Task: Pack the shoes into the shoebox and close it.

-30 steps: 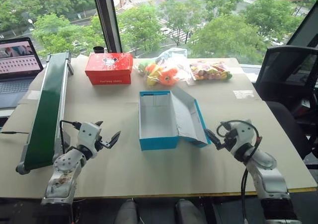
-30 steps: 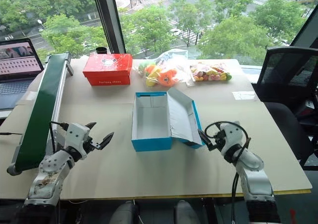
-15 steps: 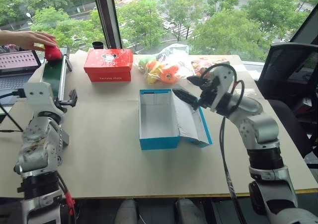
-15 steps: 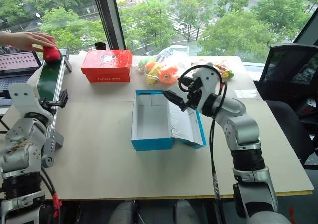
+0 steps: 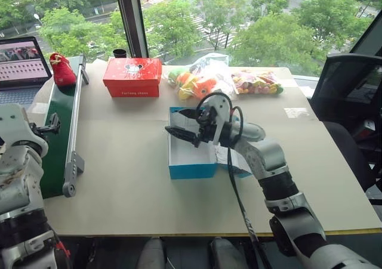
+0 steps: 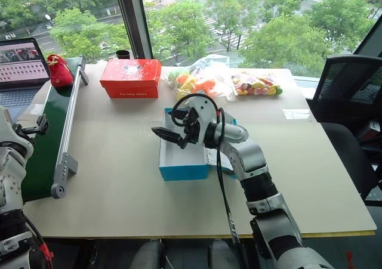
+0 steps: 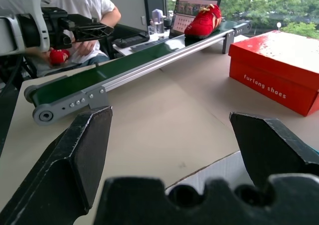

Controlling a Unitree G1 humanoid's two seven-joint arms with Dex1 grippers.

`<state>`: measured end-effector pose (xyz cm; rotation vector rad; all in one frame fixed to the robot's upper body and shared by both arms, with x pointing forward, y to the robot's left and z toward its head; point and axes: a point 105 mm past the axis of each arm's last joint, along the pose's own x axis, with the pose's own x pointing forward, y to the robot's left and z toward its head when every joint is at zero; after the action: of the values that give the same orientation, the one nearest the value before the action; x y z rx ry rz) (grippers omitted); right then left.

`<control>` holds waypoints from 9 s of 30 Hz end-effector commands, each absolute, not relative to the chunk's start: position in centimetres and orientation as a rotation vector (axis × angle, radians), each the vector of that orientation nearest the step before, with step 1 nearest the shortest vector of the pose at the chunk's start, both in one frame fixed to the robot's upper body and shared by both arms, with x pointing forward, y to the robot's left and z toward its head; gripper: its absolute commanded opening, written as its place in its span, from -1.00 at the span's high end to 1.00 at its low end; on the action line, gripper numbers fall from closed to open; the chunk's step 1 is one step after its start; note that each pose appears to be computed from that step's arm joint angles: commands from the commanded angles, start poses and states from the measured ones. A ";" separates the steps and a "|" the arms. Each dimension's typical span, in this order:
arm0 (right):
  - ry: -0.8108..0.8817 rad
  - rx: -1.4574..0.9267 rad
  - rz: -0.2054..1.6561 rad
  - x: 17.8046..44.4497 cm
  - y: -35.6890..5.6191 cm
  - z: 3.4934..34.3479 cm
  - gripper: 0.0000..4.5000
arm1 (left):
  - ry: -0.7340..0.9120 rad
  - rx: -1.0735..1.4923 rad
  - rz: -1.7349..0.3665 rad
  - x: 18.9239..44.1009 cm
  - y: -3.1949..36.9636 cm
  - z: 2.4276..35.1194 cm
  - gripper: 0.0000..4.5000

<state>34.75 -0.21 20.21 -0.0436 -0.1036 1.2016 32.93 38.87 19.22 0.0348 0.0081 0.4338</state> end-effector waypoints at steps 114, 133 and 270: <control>-0.046 0.552 0.743 39.6 -7.4 27.5 0.69 | -0.110 -0.280 -0.772 34.3 9.7 26.3 -1.00; 0.551 -0.042 0.605 39.2 -4.5 15.4 0.69 | 0.062 0.215 -0.826 31.9 13.6 21.4 -1.00; 0.011 0.986 0.810 38.6 -8.5 27.5 -0.11 | -0.207 -0.183 -0.801 34.5 6.1 24.0 -0.13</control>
<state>38.82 -7.51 24.80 0.9961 0.1327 0.8076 35.64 7.50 23.47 -0.1969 -0.1841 -0.7231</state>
